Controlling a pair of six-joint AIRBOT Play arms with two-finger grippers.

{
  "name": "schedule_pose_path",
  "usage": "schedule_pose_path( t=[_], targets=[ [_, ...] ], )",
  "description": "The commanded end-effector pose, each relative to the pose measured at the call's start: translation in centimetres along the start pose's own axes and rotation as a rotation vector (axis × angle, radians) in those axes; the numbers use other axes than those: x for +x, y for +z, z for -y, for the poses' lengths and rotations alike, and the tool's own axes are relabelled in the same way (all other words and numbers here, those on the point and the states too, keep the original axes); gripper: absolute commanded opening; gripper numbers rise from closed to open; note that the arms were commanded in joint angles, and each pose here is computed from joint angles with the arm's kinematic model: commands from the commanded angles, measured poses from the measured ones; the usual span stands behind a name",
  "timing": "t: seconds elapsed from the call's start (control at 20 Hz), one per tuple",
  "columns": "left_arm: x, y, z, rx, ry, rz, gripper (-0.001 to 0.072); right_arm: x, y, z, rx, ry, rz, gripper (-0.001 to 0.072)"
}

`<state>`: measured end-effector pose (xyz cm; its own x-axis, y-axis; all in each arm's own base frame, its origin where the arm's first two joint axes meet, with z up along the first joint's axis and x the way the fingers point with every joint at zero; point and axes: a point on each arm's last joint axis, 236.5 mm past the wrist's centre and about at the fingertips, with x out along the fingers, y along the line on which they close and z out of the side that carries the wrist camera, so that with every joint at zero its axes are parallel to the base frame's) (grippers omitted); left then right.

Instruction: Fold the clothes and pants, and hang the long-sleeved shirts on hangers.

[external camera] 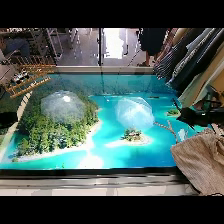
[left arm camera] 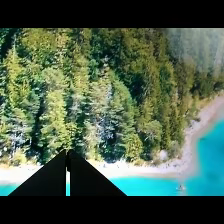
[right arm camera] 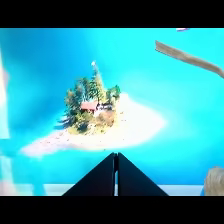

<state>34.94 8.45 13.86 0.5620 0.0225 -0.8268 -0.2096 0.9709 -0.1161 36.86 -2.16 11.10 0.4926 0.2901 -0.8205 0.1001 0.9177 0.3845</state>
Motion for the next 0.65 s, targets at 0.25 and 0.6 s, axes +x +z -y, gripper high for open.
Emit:
schedule_pose_path(
  t=[0.25,0.6],
  targets=[
    [-0.3,1.3,0.2,-0.034,-0.017,0.056,0.0015,-0.9,11.6,-3.2,-0.199,-0.102,0.528,0.0018],
    [-0.3,1.3,0.2,-0.034,-0.016,0.056,0.0015,-1.8,12.9,-3.3,-0.200,-0.106,0.596,0.0019]
  ],
)
